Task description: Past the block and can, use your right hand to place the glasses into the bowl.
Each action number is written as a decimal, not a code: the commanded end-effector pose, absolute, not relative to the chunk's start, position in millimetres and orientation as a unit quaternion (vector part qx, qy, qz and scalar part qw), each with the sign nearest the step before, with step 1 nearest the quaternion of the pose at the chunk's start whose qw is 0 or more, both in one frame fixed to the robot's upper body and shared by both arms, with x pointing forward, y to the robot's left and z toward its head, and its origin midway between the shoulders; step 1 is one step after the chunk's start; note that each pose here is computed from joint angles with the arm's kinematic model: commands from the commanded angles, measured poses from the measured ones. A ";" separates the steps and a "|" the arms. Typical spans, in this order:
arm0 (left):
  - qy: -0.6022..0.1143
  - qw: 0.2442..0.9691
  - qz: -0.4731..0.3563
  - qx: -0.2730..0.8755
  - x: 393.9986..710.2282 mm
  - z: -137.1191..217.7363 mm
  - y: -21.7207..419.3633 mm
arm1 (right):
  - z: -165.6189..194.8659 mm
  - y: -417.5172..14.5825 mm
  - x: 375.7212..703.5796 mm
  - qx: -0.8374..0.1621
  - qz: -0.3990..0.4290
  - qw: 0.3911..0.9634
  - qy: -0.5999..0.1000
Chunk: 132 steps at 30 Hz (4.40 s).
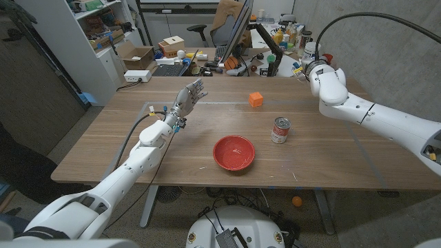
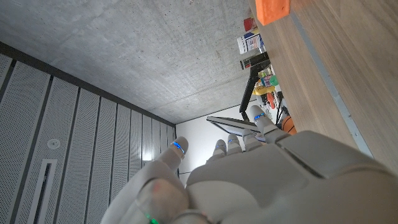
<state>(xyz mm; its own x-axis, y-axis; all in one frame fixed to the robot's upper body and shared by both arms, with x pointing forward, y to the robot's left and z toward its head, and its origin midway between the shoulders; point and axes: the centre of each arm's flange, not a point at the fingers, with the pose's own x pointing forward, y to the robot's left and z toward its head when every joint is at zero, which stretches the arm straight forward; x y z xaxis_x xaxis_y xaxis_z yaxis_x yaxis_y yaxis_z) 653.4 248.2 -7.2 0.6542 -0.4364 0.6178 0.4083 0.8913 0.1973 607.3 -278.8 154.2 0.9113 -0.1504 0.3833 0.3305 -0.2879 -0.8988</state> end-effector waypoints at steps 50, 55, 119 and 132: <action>-0.356 0.908 -0.222 0.023 627.7 -16.6 256.0 | 133.4 -143.3 511.6 -0.822 -0.086 0.471 -0.308; -0.353 0.909 -0.222 0.022 625.4 -19.8 257.2 | 126.8 -130.5 506.6 -0.826 -0.072 0.455 -0.325; -0.410 0.906 -0.097 0.028 565.4 -15.1 321.9 | 21.6 -108.0 476.1 -0.821 0.069 0.478 -0.303; -0.412 0.906 -0.095 0.026 565.6 -13.3 325.6 | 11.8 -101.1 473.2 -0.805 0.105 0.500 -0.301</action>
